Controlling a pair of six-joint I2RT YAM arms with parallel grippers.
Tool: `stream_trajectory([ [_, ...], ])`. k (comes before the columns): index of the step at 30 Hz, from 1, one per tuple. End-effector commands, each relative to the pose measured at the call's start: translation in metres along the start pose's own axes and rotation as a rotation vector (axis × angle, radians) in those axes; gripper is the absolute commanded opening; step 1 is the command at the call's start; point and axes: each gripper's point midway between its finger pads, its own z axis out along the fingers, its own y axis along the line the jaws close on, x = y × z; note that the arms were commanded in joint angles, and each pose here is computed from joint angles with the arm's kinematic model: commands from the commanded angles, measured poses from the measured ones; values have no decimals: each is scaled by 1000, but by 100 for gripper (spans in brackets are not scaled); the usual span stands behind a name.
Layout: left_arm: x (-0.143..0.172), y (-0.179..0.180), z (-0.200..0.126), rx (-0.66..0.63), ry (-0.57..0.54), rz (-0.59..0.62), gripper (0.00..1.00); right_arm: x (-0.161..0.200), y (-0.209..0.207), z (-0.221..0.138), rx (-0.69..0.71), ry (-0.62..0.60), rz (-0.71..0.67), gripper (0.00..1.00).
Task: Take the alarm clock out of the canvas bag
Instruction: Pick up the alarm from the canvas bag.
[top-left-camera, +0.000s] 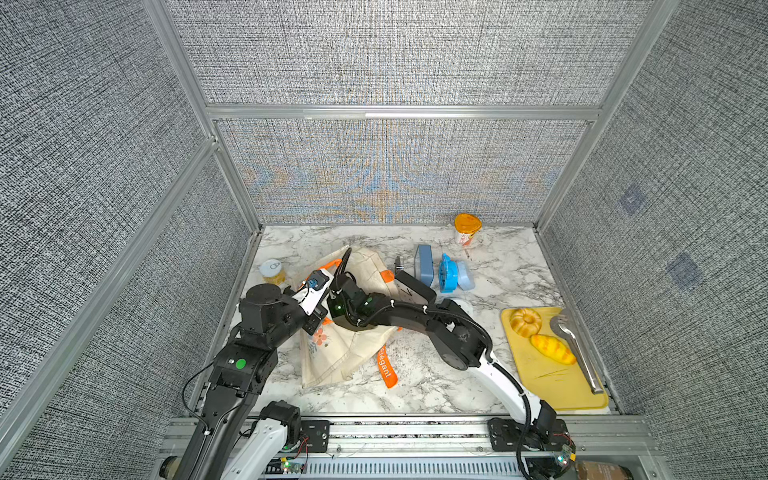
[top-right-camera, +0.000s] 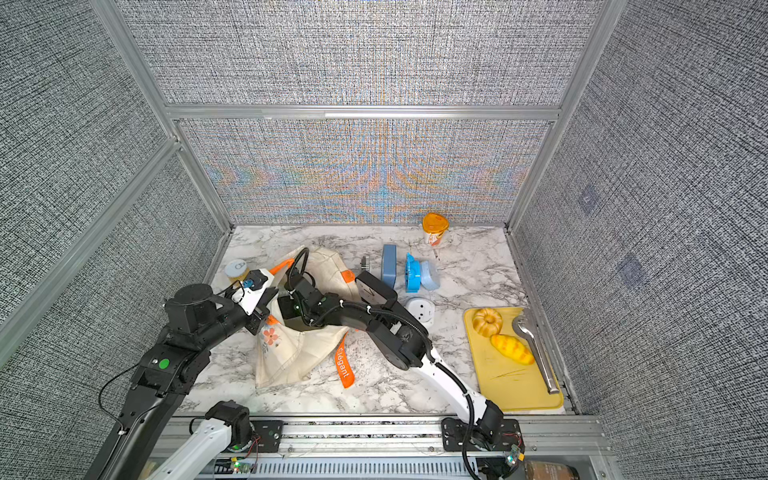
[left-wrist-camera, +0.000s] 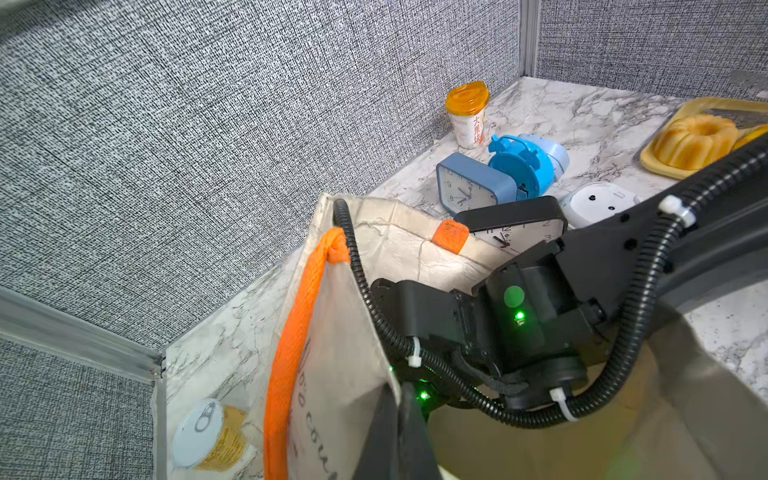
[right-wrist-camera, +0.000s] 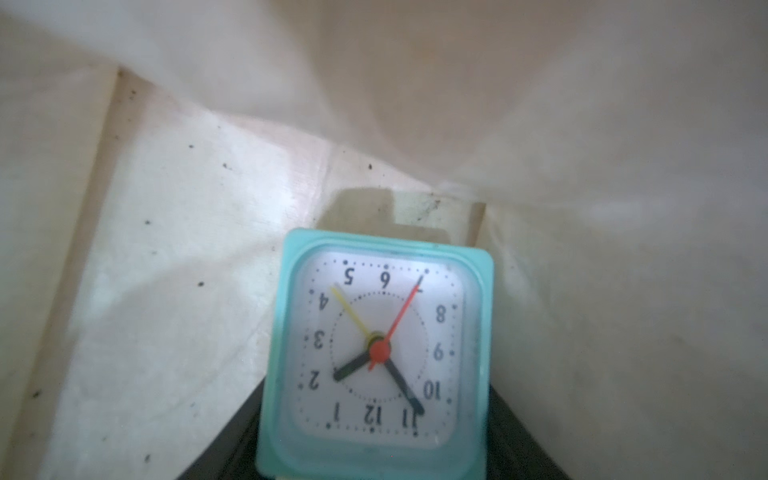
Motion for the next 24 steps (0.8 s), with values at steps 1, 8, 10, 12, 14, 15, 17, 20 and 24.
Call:
stream_trajectory([
  [1, -16, 7, -4, -36, -65, 51, 0, -9, -8, -18, 40, -21, -18, 57],
  [8, -7, 11, 0, -62, -36, 100, 0, -43, 16, -76, -16, -126, -63, 55],
  [10, -8, 13, 0, -74, -37, 116, 0, -47, 22, -91, -36, -141, -61, 55],
  [12, -7, 13, 1, -72, -28, 137, 0, -51, 29, -108, -58, -160, -55, 55],
  [14, -6, 13, 2, -68, -18, 149, 0, -53, 31, -119, -67, -169, -51, 55],
  [15, -7, 14, 1, -72, -22, 155, 0, -53, 31, -124, -68, -172, -51, 55],
  [17, -8, 14, 0, -77, -25, 163, 0, -54, 32, -133, -69, -178, -50, 55],
  [20, -7, 14, -1, -82, -25, 173, 0, -57, 32, -149, -64, -192, -49, 55],
  [24, -8, 18, -2, -111, -37, 167, 0, -59, 30, -169, -54, -203, -53, 55],
])
